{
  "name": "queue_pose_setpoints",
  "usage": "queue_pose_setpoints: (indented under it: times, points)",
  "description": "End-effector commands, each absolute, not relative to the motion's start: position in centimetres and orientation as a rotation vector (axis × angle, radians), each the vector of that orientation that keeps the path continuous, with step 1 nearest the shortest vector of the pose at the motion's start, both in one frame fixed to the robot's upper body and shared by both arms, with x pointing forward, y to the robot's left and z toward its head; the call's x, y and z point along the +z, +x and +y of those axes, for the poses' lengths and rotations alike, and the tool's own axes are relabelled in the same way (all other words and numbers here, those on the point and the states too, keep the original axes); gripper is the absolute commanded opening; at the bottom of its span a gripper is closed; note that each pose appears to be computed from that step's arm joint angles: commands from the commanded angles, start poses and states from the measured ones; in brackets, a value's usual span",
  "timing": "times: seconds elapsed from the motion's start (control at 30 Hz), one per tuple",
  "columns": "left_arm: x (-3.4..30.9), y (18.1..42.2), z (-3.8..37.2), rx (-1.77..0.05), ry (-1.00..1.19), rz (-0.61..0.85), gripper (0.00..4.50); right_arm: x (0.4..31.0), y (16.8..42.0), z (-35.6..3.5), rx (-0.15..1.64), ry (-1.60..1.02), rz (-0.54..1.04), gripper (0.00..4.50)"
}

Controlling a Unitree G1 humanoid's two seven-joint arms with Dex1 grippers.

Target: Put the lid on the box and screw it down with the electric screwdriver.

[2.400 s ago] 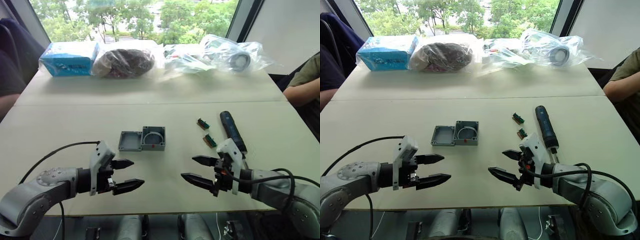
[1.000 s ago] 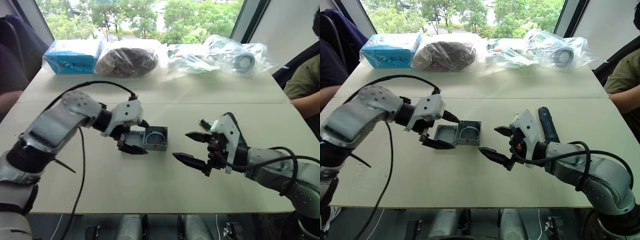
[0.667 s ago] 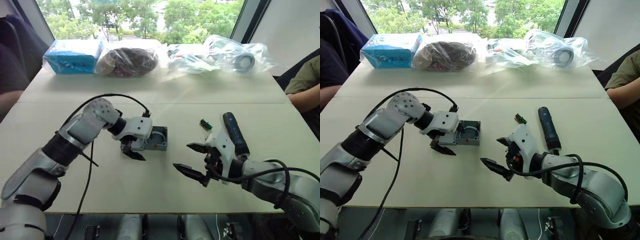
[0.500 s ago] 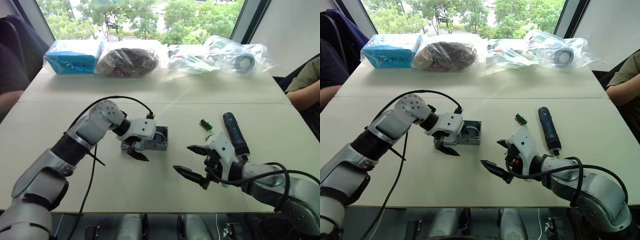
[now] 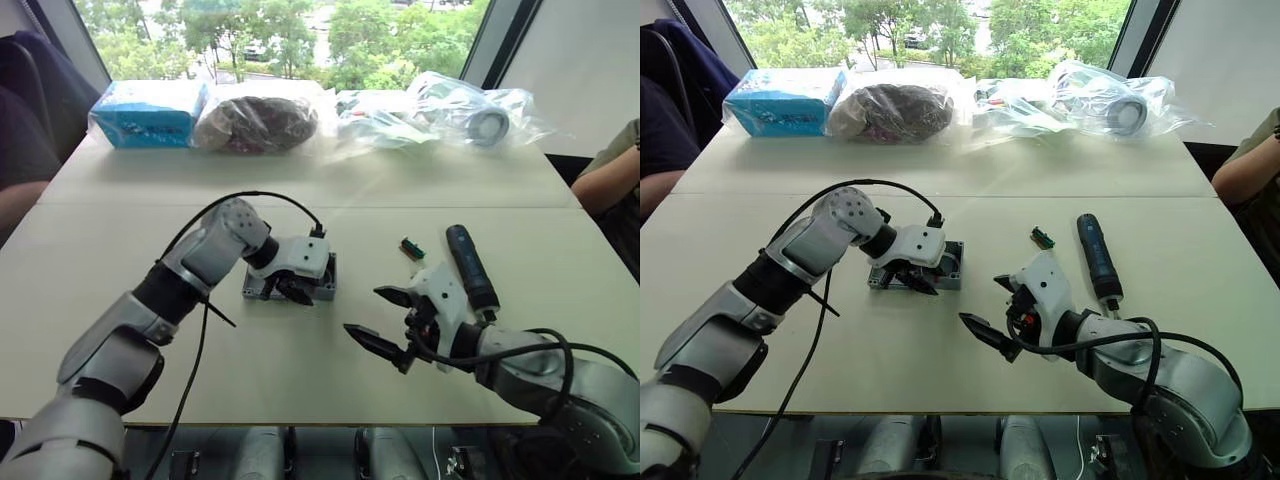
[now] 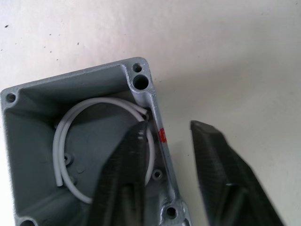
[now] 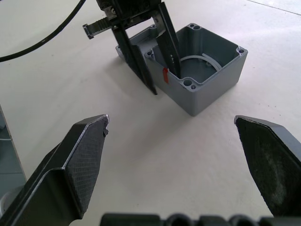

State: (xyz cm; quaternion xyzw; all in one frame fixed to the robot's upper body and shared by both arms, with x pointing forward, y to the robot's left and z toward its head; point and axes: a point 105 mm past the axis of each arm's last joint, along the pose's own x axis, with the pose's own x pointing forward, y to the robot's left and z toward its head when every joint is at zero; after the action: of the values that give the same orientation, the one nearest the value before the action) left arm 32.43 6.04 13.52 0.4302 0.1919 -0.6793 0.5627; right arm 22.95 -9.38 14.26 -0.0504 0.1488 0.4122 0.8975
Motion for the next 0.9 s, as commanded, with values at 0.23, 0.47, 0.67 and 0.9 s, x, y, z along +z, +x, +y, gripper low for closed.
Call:
queue_pose_setpoints:
  times: [0.23,0.47,0.67,0.9]
  points:
    - [15.0,32.6,5.0,-1.648,1.042,0.376,0.07,15.1,22.5,-9.1,0.855,-0.122,0.263,4.50]
    - [18.1,34.3,2.7,-1.717,1.065,0.107,0.07,15.1,22.2,-10.2,0.833,-0.096,0.284,4.50]
    - [17.6,32.4,2.3,-1.945,1.181,0.048,0.07,15.4,22.1,-12.1,0.771,-0.094,0.287,4.50]
    - [15.7,31.4,2.0,-2.075,1.329,0.008,0.07,15.7,21.5,-12.4,0.739,-0.073,0.279,4.50]
